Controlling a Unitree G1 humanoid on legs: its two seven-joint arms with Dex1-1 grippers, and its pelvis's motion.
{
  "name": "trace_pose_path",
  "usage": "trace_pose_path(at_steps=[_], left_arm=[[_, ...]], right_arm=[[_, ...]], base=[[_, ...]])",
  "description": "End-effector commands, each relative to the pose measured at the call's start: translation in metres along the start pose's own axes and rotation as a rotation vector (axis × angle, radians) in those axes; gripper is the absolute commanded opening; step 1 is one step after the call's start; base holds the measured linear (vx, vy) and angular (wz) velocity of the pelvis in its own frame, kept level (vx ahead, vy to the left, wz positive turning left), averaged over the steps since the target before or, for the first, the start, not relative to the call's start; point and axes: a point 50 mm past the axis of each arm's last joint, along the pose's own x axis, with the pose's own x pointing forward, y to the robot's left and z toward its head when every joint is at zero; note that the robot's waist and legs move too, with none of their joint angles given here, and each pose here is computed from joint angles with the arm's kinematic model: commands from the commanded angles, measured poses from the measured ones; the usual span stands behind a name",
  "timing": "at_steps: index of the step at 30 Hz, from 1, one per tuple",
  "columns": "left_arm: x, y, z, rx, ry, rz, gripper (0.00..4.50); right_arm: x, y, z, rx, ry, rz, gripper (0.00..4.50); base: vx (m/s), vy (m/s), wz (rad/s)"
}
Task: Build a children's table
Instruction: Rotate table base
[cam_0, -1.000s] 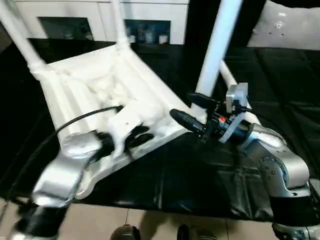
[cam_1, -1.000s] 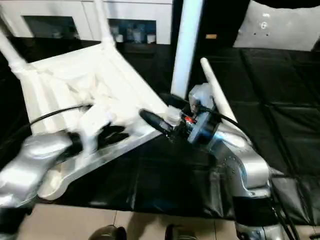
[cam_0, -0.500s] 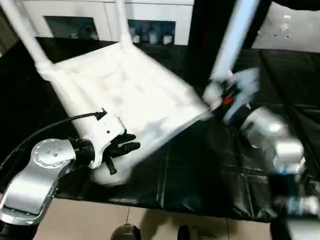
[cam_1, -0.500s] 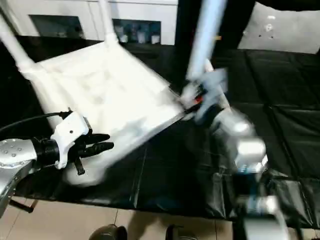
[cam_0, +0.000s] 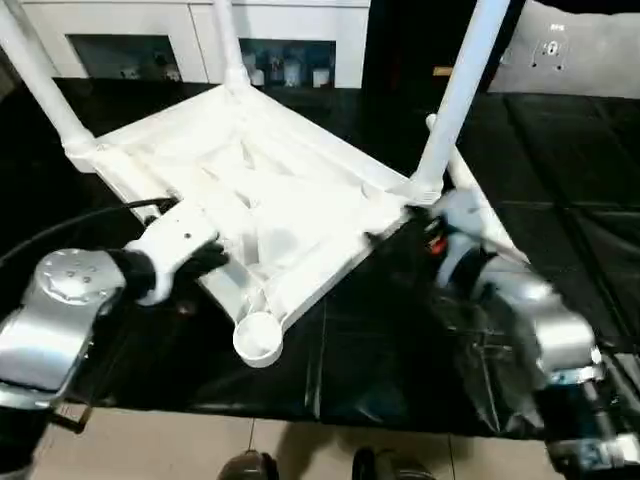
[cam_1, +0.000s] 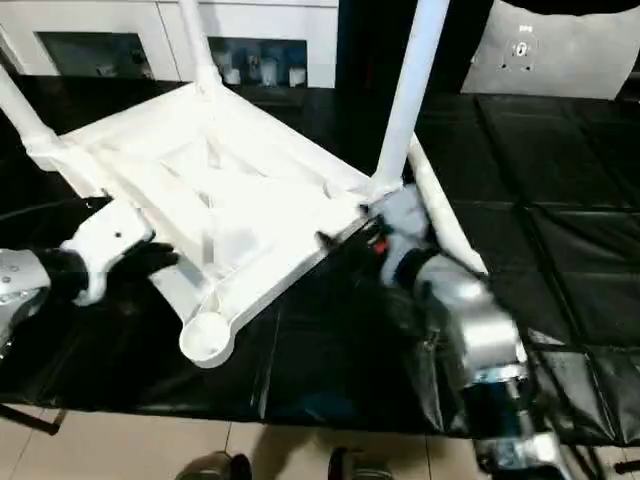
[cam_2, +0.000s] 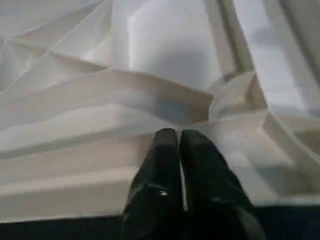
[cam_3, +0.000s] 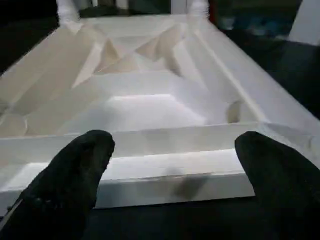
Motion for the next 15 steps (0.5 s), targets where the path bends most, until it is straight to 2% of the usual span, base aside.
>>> trace_pose_path(at_steps=[1, 2, 9, 12, 15], left_arm=[[0.001, 0.001, -0.003, 0.076, 0.026, -0.037, 0.07], [0.003, 0.007, -0.007, 0.174, 0.063, -0.044, 0.07], [0.017, 0.017, -0.007, 0.245, 0.06, -0.036, 0.07], [0.01, 0.019, -0.009, 0.338, 0.085, -0.095, 0.07], [0.006, 0.018, -0.011, 0.369, 0.09, -0.142, 0.07]], right_arm=[[-0.001, 0.001, -0.004, -0.023, 0.042, -0.018, 4.5], [-0.001, 0.0, -0.01, -0.019, 0.088, -0.053, 4.5], [0.0, -0.003, -0.02, -0.063, 0.161, -0.126, 4.5], [-0.004, -0.002, -0.019, -0.06, 0.157, -0.12, 4.5], [-0.006, -0.002, -0.02, -0.066, 0.16, -0.119, 4.5]], base=[[0.0, 0.0, 0.0], [0.0, 0.0, 0.0], [0.0, 0.0, 0.0], [0.0, 0.0, 0.0], [0.0, 0.0, 0.0]])
